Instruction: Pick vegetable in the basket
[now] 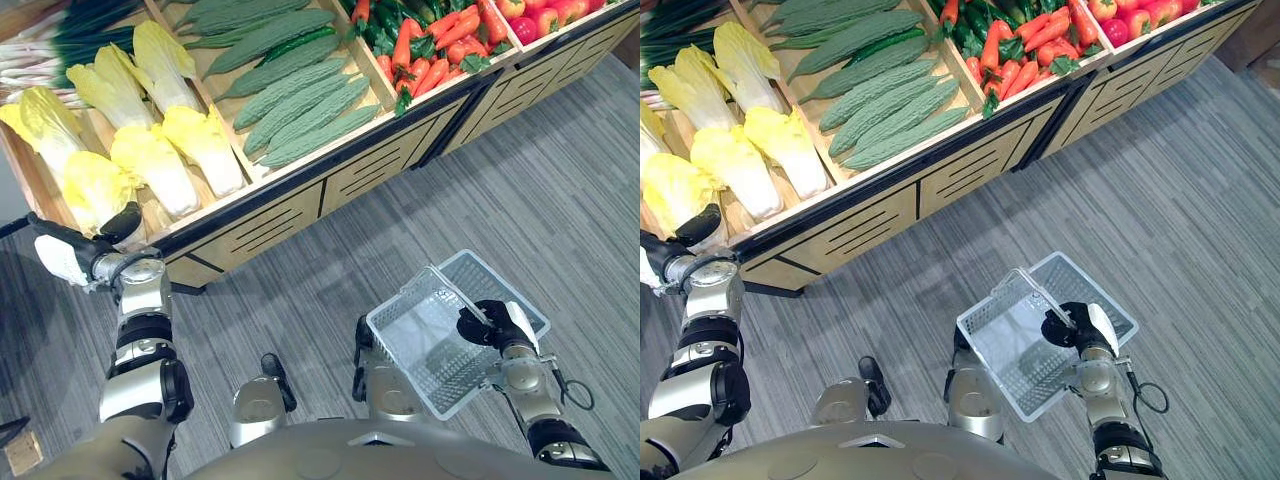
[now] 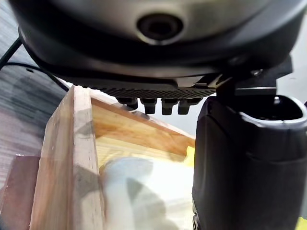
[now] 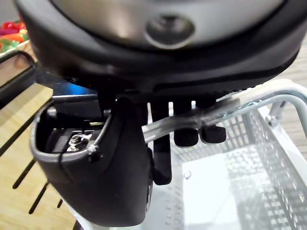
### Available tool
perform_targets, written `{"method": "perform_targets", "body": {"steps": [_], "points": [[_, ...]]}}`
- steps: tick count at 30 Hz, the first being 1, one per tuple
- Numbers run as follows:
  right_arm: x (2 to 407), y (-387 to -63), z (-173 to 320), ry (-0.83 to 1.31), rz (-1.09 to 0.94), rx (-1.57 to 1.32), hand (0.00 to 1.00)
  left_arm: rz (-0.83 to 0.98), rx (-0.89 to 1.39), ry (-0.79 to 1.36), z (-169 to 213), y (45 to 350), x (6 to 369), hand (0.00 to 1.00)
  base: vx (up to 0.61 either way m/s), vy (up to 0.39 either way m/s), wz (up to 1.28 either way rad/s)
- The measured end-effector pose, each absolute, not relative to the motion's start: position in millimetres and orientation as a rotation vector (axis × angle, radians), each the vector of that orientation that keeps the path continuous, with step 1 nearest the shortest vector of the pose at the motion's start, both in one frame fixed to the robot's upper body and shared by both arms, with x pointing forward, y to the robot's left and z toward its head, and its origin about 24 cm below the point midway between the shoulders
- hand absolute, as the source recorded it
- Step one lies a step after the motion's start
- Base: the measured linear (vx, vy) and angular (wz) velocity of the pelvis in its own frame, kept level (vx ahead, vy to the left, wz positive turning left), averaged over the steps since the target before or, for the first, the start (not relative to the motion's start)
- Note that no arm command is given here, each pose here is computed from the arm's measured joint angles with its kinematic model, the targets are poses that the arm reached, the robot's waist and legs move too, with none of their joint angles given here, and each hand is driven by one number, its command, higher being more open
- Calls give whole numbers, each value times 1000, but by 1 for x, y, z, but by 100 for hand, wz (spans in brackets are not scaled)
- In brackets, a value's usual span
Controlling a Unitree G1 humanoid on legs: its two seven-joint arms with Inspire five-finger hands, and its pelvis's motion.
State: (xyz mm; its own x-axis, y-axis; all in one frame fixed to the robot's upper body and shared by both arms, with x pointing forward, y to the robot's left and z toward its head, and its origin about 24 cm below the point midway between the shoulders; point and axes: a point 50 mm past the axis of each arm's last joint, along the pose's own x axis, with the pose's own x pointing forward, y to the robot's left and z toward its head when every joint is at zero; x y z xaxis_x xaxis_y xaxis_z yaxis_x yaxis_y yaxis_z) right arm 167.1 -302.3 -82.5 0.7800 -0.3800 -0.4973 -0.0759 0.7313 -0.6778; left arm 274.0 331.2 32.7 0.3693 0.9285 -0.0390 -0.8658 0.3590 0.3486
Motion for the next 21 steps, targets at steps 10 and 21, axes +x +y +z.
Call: {"method": "perform_targets", "body": {"steps": [10, 21], "points": [[168, -298, -83, 660, -178, -733, 0, 1134, 265, 162, 44, 316, 281, 100, -10, -7, 6], [179, -277, -82, 589, -166, -680, 0, 885, 200, -99, 82, 237, 299, 100, -18, 7, -1]]}}
